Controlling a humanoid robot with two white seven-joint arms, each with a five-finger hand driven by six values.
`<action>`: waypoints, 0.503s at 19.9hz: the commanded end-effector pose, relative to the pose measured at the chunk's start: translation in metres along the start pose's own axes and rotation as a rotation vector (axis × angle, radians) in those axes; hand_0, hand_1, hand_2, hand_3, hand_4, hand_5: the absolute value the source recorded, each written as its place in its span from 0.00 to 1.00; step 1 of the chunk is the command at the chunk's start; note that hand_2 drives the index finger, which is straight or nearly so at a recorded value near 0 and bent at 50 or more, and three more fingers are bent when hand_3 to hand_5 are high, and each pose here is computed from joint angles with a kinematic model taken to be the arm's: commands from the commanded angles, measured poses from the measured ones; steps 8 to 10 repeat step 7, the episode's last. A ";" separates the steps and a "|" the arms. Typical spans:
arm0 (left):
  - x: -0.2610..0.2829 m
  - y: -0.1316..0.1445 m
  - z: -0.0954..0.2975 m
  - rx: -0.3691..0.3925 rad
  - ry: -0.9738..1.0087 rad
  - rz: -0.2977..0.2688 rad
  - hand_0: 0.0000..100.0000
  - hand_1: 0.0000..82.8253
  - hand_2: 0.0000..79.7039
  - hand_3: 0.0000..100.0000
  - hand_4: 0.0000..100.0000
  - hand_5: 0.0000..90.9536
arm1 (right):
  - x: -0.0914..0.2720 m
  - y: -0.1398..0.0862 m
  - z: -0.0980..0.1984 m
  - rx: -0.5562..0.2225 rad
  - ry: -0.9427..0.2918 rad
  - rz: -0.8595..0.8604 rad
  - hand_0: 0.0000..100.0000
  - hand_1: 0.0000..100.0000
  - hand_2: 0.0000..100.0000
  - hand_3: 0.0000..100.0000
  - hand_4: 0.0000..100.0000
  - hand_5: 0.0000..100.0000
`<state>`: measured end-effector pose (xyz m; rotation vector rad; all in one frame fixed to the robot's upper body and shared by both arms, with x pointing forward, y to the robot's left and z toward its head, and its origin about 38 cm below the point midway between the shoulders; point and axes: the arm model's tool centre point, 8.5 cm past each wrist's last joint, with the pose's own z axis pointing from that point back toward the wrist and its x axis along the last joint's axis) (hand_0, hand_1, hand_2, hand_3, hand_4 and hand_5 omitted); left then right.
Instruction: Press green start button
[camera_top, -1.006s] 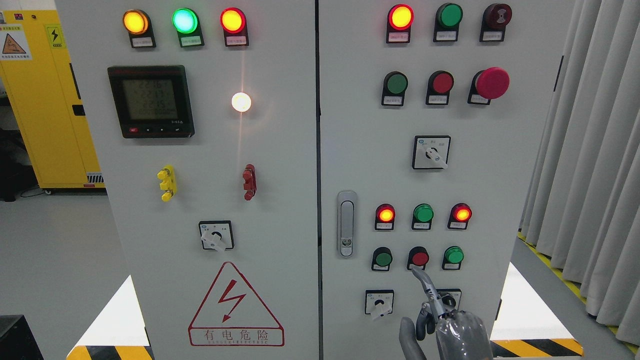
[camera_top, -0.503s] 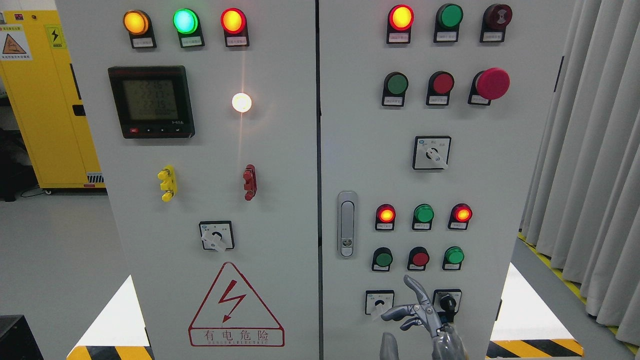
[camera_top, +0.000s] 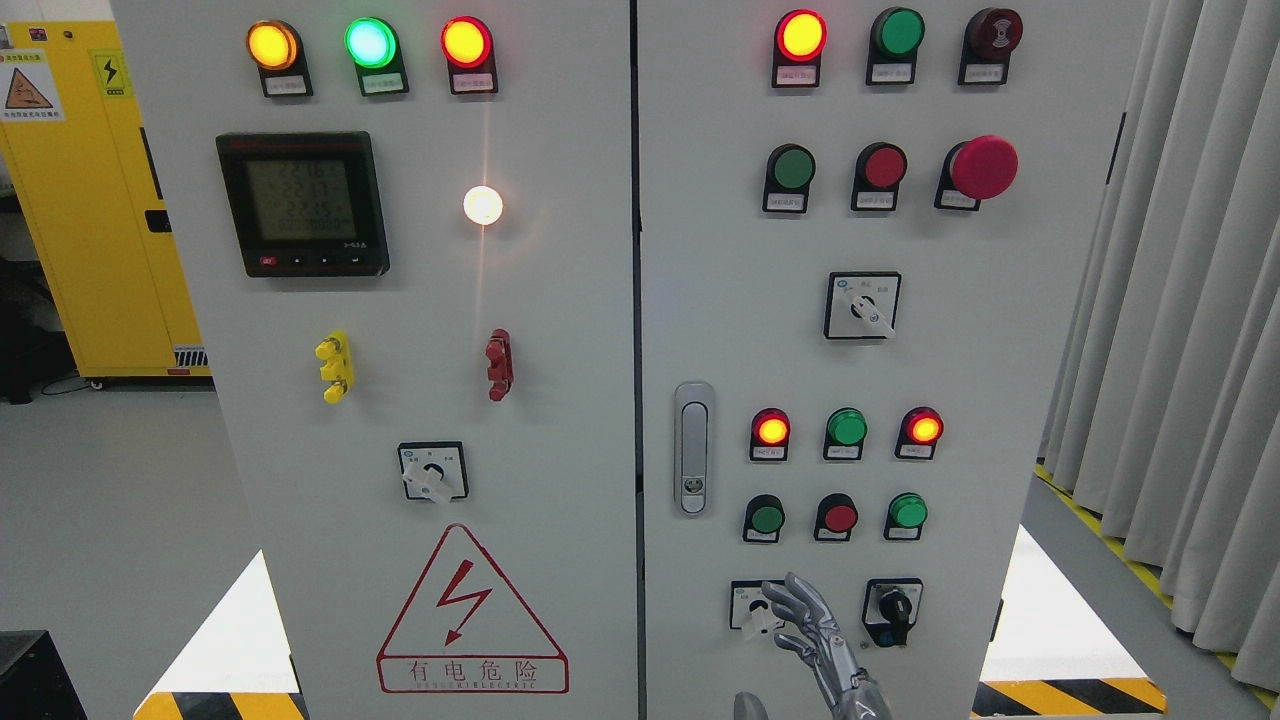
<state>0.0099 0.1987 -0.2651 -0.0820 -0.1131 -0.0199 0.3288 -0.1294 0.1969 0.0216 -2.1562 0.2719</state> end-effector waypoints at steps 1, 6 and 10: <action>0.000 0.000 0.000 -0.001 0.000 0.001 0.12 0.67 0.00 0.00 0.00 0.00 | -0.001 0.017 0.002 0.034 0.012 -0.077 0.56 0.59 0.00 0.00 0.00 0.00; 0.000 0.000 0.000 -0.001 0.000 0.001 0.12 0.67 0.00 0.00 0.00 0.00 | 0.000 0.017 0.003 0.034 0.011 -0.079 0.52 0.59 0.00 0.00 0.00 0.00; 0.001 0.000 0.000 -0.001 -0.001 -0.001 0.12 0.67 0.00 0.00 0.00 0.00 | 0.000 0.017 0.003 0.034 0.011 -0.079 0.52 0.59 0.00 0.00 0.00 0.00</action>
